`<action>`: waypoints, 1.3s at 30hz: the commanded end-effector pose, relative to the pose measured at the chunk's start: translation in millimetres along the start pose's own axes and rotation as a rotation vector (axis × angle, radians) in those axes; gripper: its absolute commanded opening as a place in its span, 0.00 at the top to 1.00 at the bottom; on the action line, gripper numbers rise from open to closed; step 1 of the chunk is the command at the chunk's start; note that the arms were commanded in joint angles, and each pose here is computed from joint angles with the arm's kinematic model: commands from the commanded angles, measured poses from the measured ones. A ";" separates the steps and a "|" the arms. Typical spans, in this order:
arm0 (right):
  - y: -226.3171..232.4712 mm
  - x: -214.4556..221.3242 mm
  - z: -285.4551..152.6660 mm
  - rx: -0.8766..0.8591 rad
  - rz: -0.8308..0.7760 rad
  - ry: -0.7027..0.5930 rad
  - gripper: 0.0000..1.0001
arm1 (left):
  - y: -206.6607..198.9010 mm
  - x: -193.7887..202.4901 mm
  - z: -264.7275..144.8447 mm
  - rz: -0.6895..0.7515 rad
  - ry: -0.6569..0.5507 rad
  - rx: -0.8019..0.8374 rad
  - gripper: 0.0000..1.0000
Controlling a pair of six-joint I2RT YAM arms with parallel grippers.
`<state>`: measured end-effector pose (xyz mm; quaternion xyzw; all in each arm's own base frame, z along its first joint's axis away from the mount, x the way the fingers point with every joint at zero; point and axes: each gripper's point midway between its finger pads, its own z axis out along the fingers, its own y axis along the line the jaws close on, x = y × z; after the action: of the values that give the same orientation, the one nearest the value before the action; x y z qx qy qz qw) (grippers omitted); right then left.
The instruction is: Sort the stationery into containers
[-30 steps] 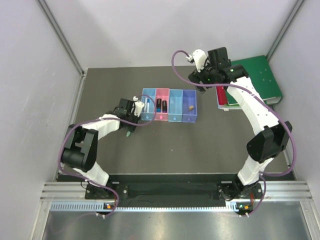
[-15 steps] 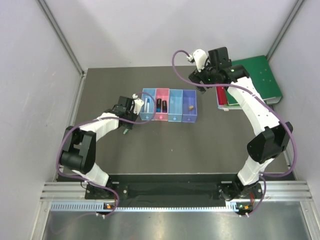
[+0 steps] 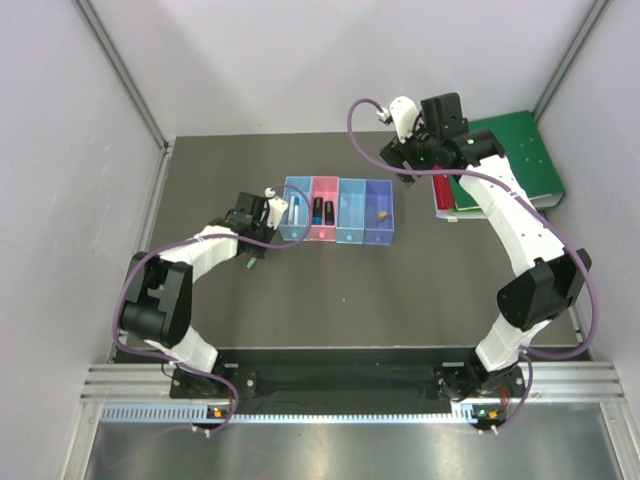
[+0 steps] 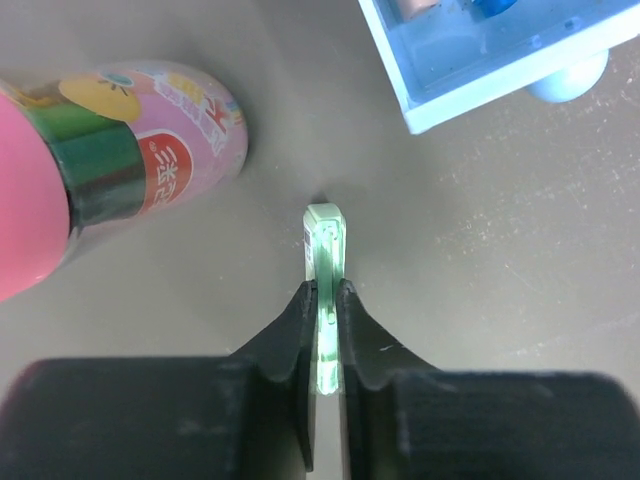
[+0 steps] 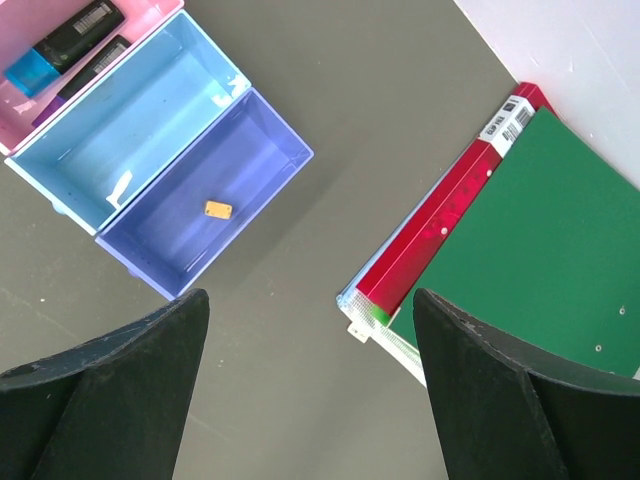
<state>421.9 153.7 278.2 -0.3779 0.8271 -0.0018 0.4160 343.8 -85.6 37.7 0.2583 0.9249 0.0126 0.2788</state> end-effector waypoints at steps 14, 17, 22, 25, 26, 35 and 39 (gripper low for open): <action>-13.5 -20.8 -25.8 0.053 0.000 -0.080 0.17 | -20.3 97.7 17.5 0.009 0.352 0.062 0.74; -13.8 -20.7 -25.8 0.054 -0.002 -0.079 0.17 | -20.4 99.8 17.0 0.008 0.357 0.062 0.74; -13.7 -20.6 -26.5 0.054 -0.002 -0.079 0.17 | -18.4 106.3 18.5 0.018 0.381 0.047 0.73; -14.2 -21.6 -27.2 0.055 -0.002 -0.082 0.16 | -17.3 107.9 19.1 0.017 0.391 0.039 0.68; -14.2 -20.9 -26.6 0.055 -0.002 -0.079 0.16 | -16.8 108.1 19.4 0.018 0.392 0.036 0.57; -14.3 -21.7 -28.2 0.055 -0.004 -0.082 0.16 | -17.1 111.1 21.1 0.020 0.410 0.038 0.91; -14.8 -22.3 -29.2 0.058 -0.004 -0.084 0.16 | -17.6 110.8 20.1 0.019 0.412 0.042 1.00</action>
<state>421.8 152.2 278.2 -0.3766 0.8281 -0.0052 0.4152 347.9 -81.3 18.2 0.2564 0.9318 0.0361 0.2544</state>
